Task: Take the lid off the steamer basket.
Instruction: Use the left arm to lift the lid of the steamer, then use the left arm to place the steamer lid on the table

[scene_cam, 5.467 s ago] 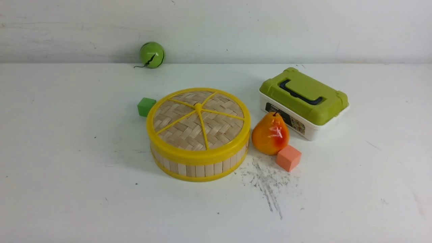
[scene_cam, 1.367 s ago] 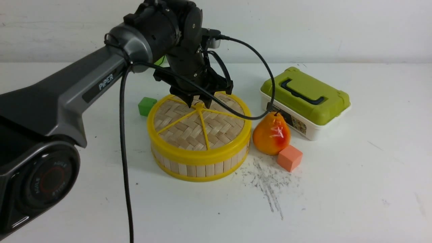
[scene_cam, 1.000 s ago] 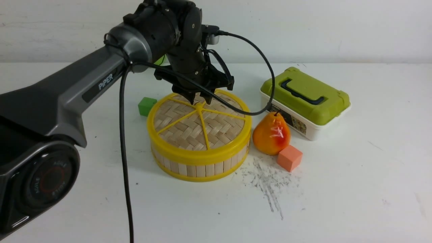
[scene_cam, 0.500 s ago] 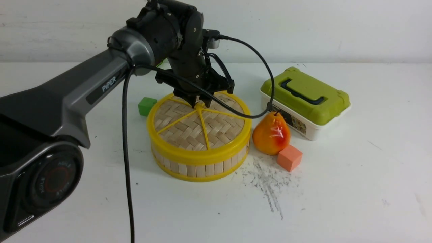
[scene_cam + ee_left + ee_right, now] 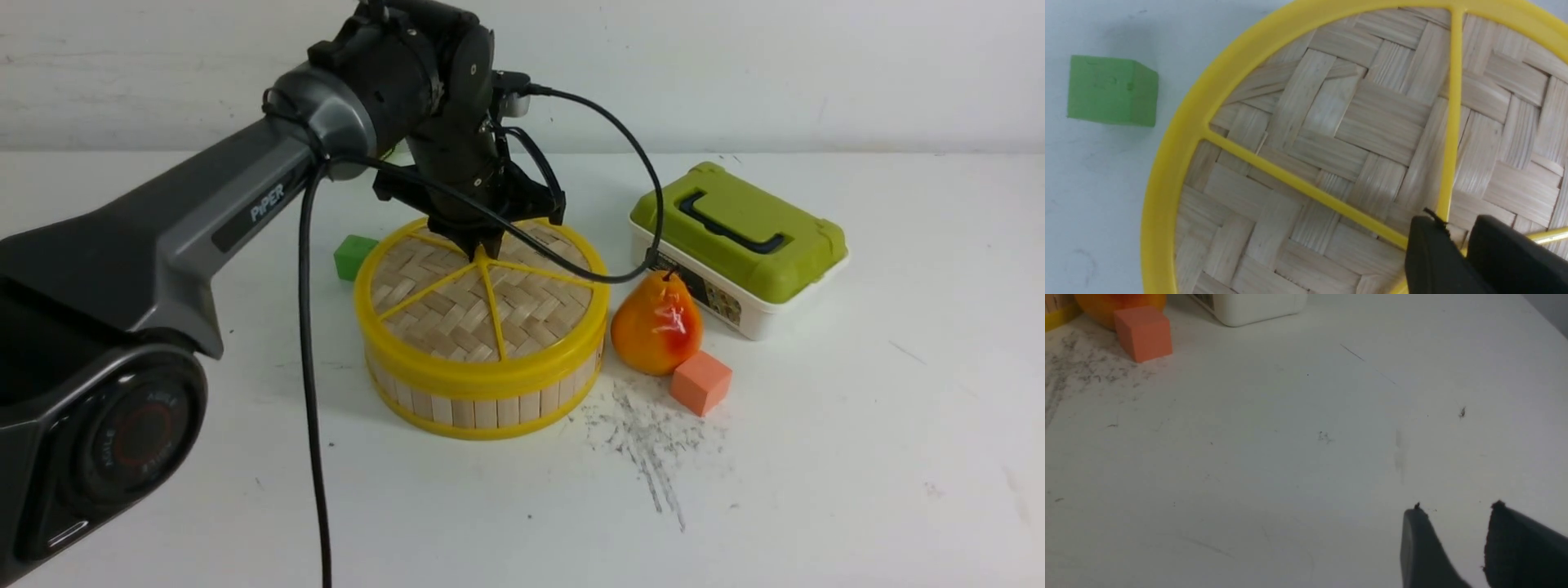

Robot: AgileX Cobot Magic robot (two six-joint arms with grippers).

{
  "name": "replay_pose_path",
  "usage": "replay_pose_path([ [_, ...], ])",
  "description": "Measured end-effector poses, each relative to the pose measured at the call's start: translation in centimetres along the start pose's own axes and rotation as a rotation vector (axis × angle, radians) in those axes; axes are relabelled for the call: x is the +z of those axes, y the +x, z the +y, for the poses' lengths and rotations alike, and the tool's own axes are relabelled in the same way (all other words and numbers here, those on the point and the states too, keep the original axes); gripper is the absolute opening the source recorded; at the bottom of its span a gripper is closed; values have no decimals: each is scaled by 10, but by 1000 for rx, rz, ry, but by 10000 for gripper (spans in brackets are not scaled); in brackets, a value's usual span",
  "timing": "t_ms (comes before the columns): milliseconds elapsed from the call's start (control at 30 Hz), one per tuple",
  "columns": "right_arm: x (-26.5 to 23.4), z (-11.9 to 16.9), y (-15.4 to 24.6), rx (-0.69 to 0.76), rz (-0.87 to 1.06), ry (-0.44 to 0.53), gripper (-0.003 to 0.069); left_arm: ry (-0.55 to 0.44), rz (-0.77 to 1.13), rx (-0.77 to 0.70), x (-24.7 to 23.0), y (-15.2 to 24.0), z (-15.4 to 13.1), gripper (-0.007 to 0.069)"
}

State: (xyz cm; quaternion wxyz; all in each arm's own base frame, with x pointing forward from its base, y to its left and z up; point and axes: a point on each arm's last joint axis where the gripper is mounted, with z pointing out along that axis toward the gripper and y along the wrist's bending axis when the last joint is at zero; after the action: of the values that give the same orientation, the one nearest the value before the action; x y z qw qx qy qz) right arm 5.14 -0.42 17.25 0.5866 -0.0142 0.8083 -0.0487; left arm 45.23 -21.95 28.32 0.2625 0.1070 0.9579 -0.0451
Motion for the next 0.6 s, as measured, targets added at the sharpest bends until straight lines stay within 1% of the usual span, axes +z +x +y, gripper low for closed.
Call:
replay_pose_path([
  [100, 0, 0, 0, 0, 0, 0, 240, -12, -22, 11, -16, -6, 2, 97],
  [200, 0, 0, 0, 0, 0, 0, 240, -55, -126, 25, -66, -17, 10, 97],
  [233, 0, 0, 0, 0, 0, 0, 240, -65, -137, 28, -70, -17, 11, 97],
  [267, 0, 0, 0, 0, 0, 0, 240, -102, -188, 31, -97, -20, 19, 97],
  [300, 0, 0, 0, 0, 0, 0, 240, -108, -190, 33, -97, -21, 20, 97],
  [333, 0, 0, 0, 0, 0, 0, 240, -153, -236, 21, -124, -23, 33, 97],
  [367, 0, 0, 0, 0, 0, 0, 240, -176, -251, 5, -137, -23, 44, 97],
  [400, 0, 0, 0, 0, 0, 0, 240, -181, -253, 0, -139, -23, 46, 97],
  [433, 0, 0, 0, 0, 0, 0, 240, -210, -261, -34, -150, -23, 64, 97],
  [533, 0, 0, 0, 0, 0, 0, 240, -264, -238, -135, -154, -21, 116, 97],
  [600, 0, 0, 0, 0, 0, 0, 240, -272, -192, -174, -144, -15, 137, 97],
])
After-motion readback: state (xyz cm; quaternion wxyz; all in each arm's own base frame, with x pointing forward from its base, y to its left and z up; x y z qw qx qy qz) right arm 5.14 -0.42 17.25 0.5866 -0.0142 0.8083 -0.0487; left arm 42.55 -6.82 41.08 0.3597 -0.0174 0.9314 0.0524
